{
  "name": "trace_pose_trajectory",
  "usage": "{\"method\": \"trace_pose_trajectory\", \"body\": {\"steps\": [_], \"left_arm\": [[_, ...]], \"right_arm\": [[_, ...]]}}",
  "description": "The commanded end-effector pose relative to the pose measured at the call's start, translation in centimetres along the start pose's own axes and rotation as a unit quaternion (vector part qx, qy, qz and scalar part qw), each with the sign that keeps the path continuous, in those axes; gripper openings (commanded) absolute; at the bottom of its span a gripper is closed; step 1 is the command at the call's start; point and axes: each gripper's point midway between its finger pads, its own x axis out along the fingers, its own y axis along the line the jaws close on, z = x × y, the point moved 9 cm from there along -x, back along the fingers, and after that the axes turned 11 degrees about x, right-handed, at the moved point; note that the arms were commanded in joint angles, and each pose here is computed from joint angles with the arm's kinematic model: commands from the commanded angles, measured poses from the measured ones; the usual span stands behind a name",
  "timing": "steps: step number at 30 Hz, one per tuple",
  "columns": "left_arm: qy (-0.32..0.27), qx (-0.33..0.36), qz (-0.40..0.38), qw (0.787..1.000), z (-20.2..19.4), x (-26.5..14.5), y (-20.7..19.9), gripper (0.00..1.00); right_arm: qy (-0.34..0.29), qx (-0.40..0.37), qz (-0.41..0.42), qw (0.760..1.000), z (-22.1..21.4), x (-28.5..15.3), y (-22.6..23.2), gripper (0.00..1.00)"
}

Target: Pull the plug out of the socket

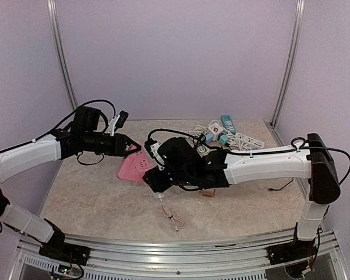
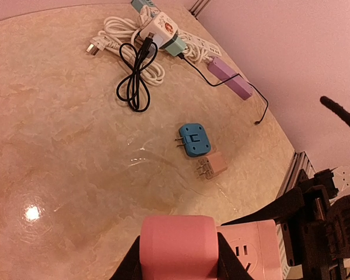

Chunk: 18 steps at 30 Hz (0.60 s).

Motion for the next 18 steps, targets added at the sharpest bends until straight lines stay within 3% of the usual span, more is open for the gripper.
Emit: {"method": "trace_pose_trajectory", "body": {"steps": [1, 7, 18], "left_arm": [[0.007, 0.032, 0.033, 0.999, 0.3, 0.0, 0.4, 0.0], [0.005, 0.034, 0.015, 0.999, 0.3, 0.1, 0.1, 0.0], [-0.005, 0.049, -0.039, 0.998, 0.6, 0.0, -0.9, 0.0]], "right_arm": [[-0.002, -0.01, -0.058, 0.998, 0.3, 0.0, -0.7, 0.0], [-0.009, -0.002, -0.044, 0.999, 0.5, -0.4, -0.8, 0.0], [-0.008, 0.064, 0.074, 0.995, 0.8, -1.3, -2.9, 0.0]]}}
